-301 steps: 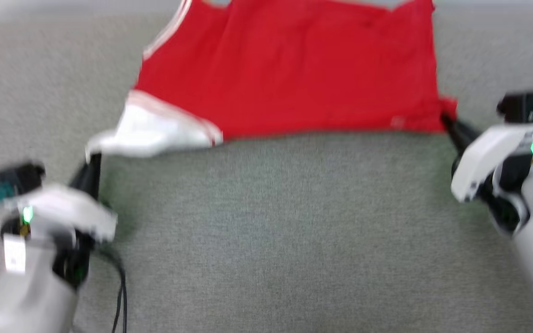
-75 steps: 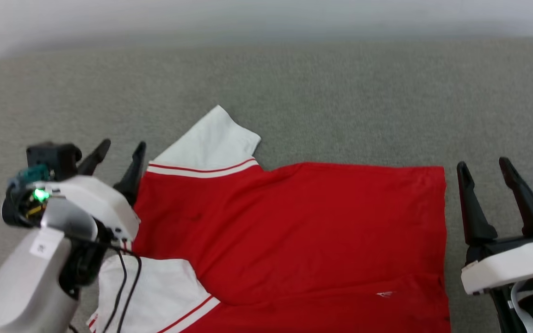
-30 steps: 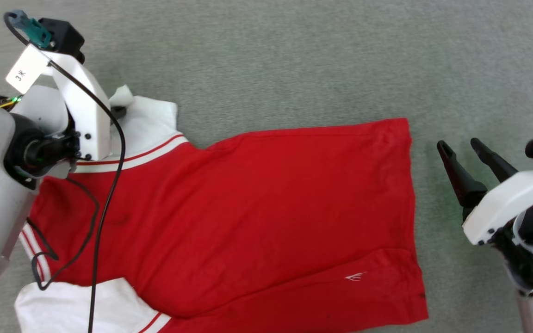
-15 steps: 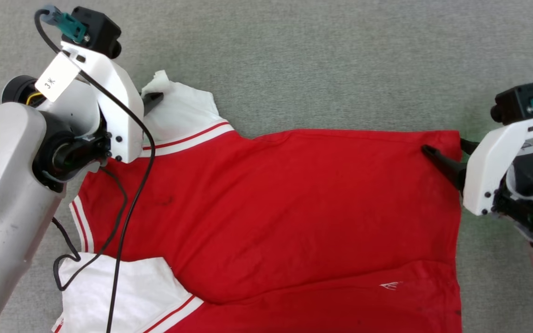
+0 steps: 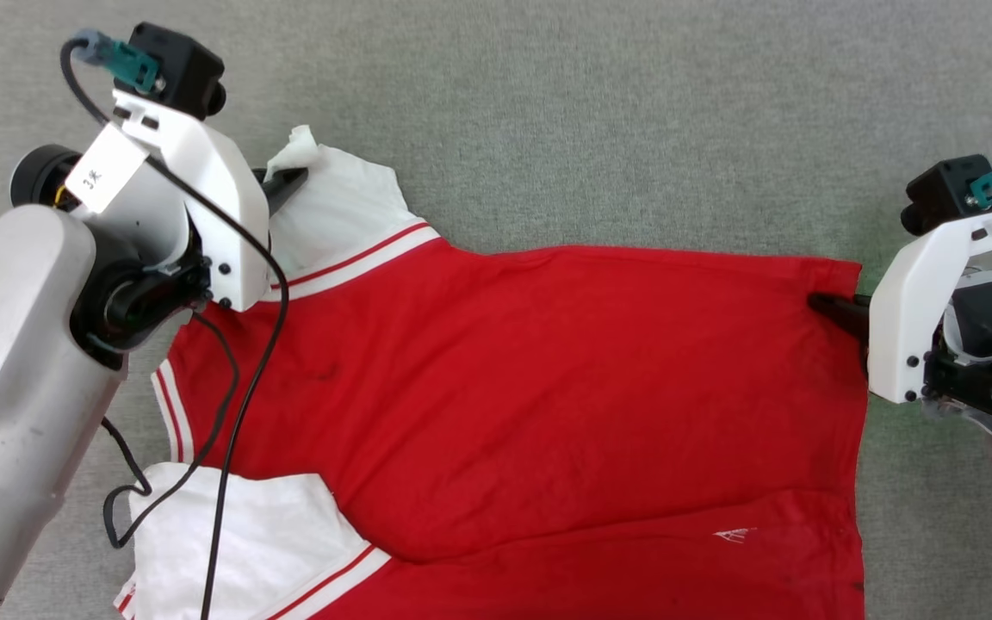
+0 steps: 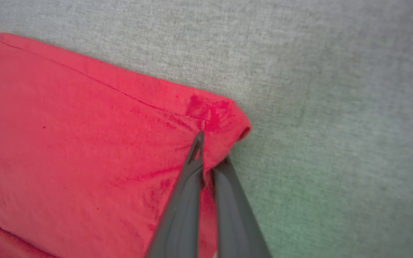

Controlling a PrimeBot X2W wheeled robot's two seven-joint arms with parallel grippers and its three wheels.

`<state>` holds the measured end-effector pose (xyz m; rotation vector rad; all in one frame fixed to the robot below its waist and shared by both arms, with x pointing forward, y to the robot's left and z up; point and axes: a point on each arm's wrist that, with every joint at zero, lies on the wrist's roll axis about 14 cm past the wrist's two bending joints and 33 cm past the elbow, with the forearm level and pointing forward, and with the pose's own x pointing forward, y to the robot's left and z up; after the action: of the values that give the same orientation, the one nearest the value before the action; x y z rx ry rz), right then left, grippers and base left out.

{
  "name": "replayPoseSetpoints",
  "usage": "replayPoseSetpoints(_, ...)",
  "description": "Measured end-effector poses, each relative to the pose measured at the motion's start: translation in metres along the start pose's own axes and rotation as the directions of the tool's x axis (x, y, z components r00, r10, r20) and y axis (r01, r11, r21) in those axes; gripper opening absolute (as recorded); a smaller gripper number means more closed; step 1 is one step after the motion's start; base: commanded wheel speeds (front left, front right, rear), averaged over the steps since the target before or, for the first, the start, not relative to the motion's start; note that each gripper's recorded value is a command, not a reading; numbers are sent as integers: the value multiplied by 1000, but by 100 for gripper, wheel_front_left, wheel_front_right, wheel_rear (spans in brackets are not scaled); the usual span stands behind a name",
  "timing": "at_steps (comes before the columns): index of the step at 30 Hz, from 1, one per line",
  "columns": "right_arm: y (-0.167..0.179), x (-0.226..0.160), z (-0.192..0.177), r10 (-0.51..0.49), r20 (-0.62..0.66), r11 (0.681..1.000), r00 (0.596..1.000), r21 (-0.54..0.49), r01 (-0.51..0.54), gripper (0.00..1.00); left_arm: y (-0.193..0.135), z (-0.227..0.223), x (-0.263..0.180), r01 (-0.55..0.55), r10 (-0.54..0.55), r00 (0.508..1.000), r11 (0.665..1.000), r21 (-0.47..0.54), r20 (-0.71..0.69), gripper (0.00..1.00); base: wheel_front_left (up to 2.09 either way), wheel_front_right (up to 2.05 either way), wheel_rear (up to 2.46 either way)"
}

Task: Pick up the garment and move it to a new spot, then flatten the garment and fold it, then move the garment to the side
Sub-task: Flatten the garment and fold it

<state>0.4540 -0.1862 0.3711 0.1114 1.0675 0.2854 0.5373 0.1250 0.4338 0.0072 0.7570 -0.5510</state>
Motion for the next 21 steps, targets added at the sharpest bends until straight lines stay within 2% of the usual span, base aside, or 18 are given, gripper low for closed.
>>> replayPoseSetpoints(6, 1, -29, 35, -12, 187, 1000, 982, 4, 11, 0, 1, 9, -23, -29, 28, 996, 1000, 4, 86, 0, 0, 0, 0)
replayPoseSetpoints(9, 1, -43, 38, -20, 251, 1000, 968, 15, 16, 0, 3, 9, -40, -34, 41, 989, 998, -49, 143, 0, 0, 0, 0)
replayPoseSetpoints(13, 7, -53, 24, -20, 273, 1000, 962, 28, 13, 0, 0, -2, -62, -18, 44, 977, 991, -130, 208, 0, 0, 0, 0)
replayPoseSetpoints(21, 21, -59, -19, -12, 281, 996, 960, 85, -12, 0, -16, -67, -96, -14, 80, 972, 959, -284, 222, 0, 0, 0, 0)
